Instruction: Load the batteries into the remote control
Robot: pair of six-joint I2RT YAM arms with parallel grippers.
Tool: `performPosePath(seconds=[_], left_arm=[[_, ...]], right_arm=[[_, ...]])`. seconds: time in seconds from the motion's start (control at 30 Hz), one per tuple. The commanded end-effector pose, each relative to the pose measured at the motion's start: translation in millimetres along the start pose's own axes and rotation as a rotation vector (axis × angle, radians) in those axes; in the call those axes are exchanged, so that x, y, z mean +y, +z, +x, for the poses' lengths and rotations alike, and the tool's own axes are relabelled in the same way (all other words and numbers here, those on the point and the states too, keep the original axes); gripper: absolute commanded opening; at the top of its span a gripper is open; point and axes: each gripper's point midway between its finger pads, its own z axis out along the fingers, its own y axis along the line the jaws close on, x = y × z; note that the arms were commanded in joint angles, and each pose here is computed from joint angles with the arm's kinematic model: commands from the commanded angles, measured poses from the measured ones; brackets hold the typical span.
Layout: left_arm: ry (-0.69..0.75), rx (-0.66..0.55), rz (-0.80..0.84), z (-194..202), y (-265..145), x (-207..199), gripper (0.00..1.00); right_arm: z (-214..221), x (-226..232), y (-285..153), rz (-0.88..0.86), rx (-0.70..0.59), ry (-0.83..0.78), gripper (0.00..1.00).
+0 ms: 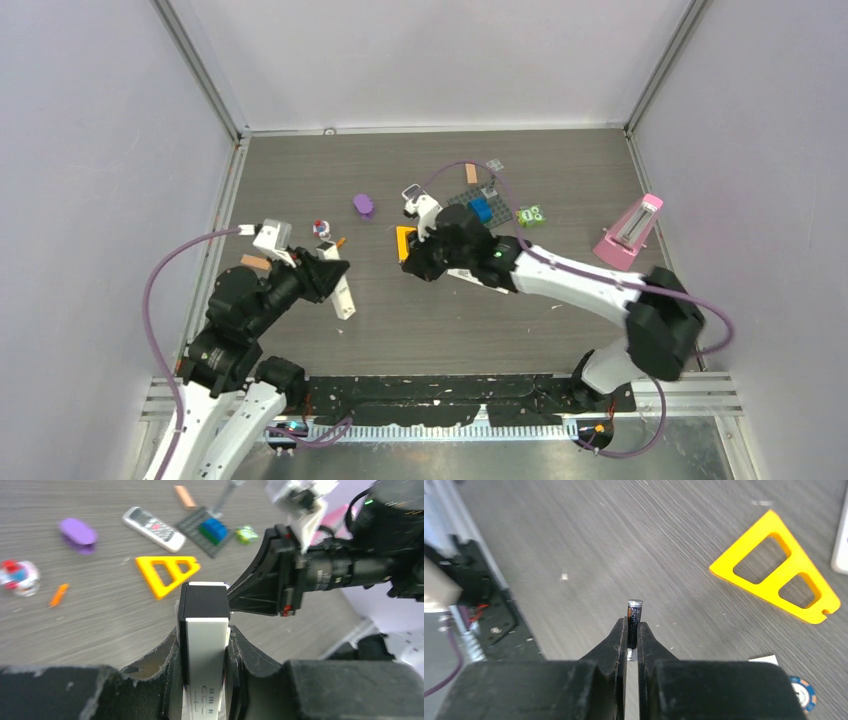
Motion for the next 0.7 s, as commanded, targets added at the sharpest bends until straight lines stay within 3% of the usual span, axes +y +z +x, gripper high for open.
performPosePath(seconds=[0.0,0.17,0.33,0.47,0.67], left_arm=[[-0.016,-0.089,0.41,-28.9,8.1,-73.4,0.0],[-0.099,-0.117,0.559,-35.9,17.9,-95.0,0.0],[-0.348,-0.173,0.487,-41.5,37.0,-79.5,0.0],[-0.528,-0.197,0.41,-32.1,49.7,-58.9,0.0],[-0.65,-0.186,0.301,-11.2,60.9,-34.3,0.0]], right_arm=[[-47.8,42.6,-65.8,-0.111,-0.203,-0.037,0.06],[-67.9,59.8,-128.8,-0.152,-0.336,-0.032,0.06],[-80.2,76.6,-159.5,-0.153,-0.395,0.09,0.08],[-80.8,97.9,-154.8,-0.134,-0.349,0.13,0.08],[-67.9,104.8,-125.3,-0.023,-0.239,0.108,0.09]])
